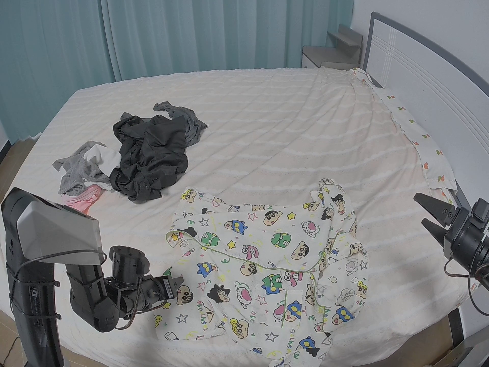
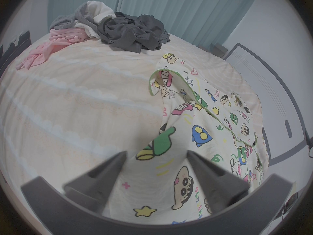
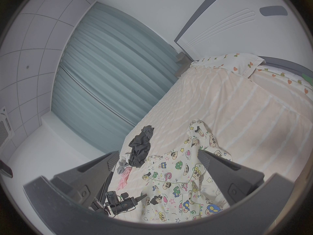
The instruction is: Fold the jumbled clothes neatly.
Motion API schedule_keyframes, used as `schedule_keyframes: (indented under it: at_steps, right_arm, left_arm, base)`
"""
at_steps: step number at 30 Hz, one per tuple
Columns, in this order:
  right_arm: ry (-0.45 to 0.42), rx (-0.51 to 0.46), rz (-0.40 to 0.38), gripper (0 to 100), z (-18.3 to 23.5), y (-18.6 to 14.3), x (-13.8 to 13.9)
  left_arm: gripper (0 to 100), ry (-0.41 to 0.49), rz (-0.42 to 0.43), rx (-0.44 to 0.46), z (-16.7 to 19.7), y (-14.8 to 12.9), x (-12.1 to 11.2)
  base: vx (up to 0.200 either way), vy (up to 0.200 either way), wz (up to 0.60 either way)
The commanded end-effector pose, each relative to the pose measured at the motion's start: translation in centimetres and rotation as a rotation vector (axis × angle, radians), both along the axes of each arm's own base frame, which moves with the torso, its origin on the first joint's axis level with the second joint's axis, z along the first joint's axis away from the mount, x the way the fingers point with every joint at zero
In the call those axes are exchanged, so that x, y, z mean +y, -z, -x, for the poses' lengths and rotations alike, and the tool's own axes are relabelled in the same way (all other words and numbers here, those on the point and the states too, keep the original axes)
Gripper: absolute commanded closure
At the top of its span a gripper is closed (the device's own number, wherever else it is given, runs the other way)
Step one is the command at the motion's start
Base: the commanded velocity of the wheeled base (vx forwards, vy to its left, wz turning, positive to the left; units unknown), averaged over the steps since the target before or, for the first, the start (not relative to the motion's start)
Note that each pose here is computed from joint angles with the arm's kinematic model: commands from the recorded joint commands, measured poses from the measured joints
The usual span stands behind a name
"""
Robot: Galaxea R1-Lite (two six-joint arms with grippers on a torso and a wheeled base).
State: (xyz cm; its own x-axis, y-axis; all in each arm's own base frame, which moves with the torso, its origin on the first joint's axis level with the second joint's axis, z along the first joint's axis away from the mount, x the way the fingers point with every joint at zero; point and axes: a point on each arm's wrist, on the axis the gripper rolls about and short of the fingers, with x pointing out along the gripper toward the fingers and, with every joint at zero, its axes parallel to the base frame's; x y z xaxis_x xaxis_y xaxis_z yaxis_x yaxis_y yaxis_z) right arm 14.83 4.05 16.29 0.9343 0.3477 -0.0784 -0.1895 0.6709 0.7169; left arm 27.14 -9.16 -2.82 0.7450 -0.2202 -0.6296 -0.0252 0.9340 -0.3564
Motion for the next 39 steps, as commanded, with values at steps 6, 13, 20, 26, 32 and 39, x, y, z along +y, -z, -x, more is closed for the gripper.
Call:
schedule_keyframes:
  at_steps: [6,13,20,26,32,39]
  right_arm:
    - [-0.001,0.013,0.001,0,-0.2,0.2,0.1]
    - [-0.003,0.016,0.002,0,-0.2,0.3,0.1]
    - [-0.003,0.015,0.002,0,-0.2,0.3,0.1]
    - [-0.004,0.021,0.003,0,-0.2,0.4,0.1]
    - [-0.004,0.025,0.004,0,-0.2,0.5,0.1]
    - [-0.004,0.03,0.005,0,-0.2,0.6,0.1]
  left_arm:
    - [100,0.101,-0.007,-0.066,2.0,-1.9,-3.9]
    - [100,0.126,-0.064,-0.147,2.4,-2.6,-7.9]
    - [100,0.177,-0.152,-0.101,2.9,0.0,-10.6]
    - [0,0.2,-0.149,-0.101,3.4,0.3,-11.3]
    - [0,0.116,-0.129,-0.184,2.5,-1.4,-11.0]
    - [0,0.017,-0.031,-0.288,0.9,-4.3,-9.4]
  base:
    - [0.0,0.0,0.0]
    - [0.0,0.0,0.0]
    - [0.0,0.0,0.0]
    - [0.0,0.0,0.0]
    - [0.0,0.0,0.0]
    - [0.0,0.0,0.0]
